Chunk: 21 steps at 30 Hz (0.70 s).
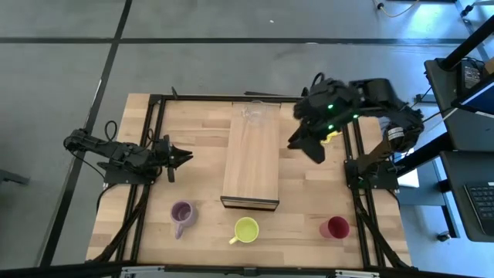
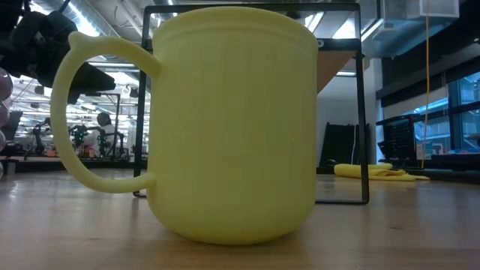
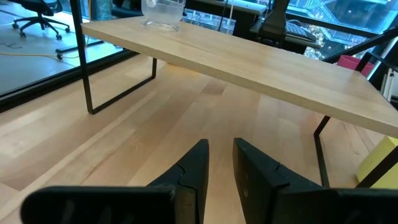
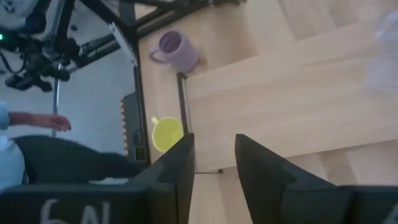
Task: Stack small to large cups/mugs on shelf
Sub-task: Put the yellow mug on the shelf
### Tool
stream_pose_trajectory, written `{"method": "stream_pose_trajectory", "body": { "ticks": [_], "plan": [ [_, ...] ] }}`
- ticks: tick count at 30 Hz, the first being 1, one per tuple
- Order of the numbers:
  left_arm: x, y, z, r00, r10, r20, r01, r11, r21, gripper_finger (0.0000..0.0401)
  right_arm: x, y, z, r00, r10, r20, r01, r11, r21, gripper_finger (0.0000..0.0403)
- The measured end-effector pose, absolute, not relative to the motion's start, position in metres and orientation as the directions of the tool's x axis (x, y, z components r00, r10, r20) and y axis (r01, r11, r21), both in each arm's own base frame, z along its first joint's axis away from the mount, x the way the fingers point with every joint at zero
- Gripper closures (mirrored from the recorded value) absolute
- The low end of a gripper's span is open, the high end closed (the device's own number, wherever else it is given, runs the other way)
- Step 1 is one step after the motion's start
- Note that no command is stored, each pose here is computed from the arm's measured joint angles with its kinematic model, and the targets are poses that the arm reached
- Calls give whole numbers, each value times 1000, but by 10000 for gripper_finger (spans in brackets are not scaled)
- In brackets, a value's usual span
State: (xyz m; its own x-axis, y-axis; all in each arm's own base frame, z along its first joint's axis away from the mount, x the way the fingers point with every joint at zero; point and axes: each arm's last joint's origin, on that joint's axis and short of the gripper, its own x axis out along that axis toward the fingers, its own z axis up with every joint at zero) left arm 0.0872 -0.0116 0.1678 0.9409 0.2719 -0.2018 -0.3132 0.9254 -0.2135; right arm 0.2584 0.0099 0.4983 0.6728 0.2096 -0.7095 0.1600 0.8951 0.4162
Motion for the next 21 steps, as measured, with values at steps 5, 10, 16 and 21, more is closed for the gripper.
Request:
{"method": "stream_pose_trajectory", "body": {
  "ticks": [5,10,16,21],
  "plan": [
    [87,-12,168,941,272,-202,-313,925,-213,333,278,22,485,624,247,-741,138,899,416,286],
    [87,-12,168,941,272,-202,-313,926,-213,333,291,27,476,592,254,-765,133,905,404,286],
    [87,-12,168,941,272,-201,-313,925,-214,333,298,25,471,593,184,-784,185,916,355,286],
    [87,-12,168,941,272,-202,-313,925,-214,333,301,24,472,621,121,-774,245,908,339,286]
  ]
}}
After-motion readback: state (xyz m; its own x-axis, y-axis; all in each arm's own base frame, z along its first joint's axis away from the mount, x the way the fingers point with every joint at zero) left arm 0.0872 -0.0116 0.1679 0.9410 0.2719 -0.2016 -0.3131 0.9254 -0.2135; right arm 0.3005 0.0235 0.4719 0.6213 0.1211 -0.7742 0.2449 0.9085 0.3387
